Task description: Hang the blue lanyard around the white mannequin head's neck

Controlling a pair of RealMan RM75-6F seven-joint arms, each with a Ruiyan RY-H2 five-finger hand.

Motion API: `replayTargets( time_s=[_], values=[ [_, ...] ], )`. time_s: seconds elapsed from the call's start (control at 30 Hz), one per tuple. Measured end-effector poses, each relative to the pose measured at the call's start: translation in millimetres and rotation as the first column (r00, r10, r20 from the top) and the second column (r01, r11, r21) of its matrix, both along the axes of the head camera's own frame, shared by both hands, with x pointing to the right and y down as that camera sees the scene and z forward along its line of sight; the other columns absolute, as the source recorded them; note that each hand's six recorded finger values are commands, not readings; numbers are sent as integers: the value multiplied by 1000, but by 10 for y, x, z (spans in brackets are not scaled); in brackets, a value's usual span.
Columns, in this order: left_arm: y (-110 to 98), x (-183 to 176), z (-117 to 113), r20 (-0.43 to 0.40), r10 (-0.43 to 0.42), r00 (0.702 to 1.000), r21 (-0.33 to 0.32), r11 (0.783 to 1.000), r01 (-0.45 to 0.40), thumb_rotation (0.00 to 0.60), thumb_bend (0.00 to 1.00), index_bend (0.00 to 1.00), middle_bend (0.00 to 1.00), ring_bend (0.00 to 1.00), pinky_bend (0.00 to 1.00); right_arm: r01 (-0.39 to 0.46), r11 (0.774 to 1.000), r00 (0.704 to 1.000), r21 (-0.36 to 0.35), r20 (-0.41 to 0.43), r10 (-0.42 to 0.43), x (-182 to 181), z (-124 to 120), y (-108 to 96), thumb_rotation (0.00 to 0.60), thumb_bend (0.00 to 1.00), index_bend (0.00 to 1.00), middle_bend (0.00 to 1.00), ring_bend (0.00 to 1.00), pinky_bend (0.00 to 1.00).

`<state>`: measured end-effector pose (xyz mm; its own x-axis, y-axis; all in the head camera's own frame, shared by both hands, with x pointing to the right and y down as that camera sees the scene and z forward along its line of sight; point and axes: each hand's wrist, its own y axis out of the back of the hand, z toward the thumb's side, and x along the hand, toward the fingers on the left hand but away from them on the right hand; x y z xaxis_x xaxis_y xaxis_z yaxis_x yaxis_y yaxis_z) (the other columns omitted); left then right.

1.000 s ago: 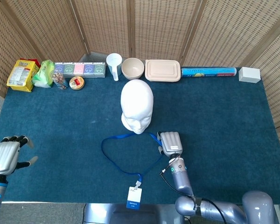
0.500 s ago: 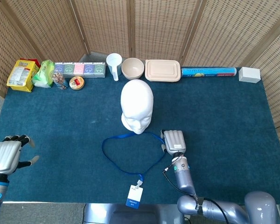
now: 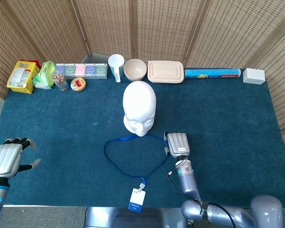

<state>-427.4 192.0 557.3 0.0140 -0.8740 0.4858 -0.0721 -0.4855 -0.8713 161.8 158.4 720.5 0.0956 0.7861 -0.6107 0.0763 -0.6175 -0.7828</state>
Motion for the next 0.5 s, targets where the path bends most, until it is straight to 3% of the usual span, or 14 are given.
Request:
replayTargets(
  time_s=[0.5],
  values=[
    [22, -44, -6, 0, -9, 1000, 0, 1000, 9, 568, 187, 518, 462, 405, 324, -9, 1000, 1000, -10, -15, 9, -19, 59, -44, 593, 341, 437, 798, 992, 1000]
  ],
)
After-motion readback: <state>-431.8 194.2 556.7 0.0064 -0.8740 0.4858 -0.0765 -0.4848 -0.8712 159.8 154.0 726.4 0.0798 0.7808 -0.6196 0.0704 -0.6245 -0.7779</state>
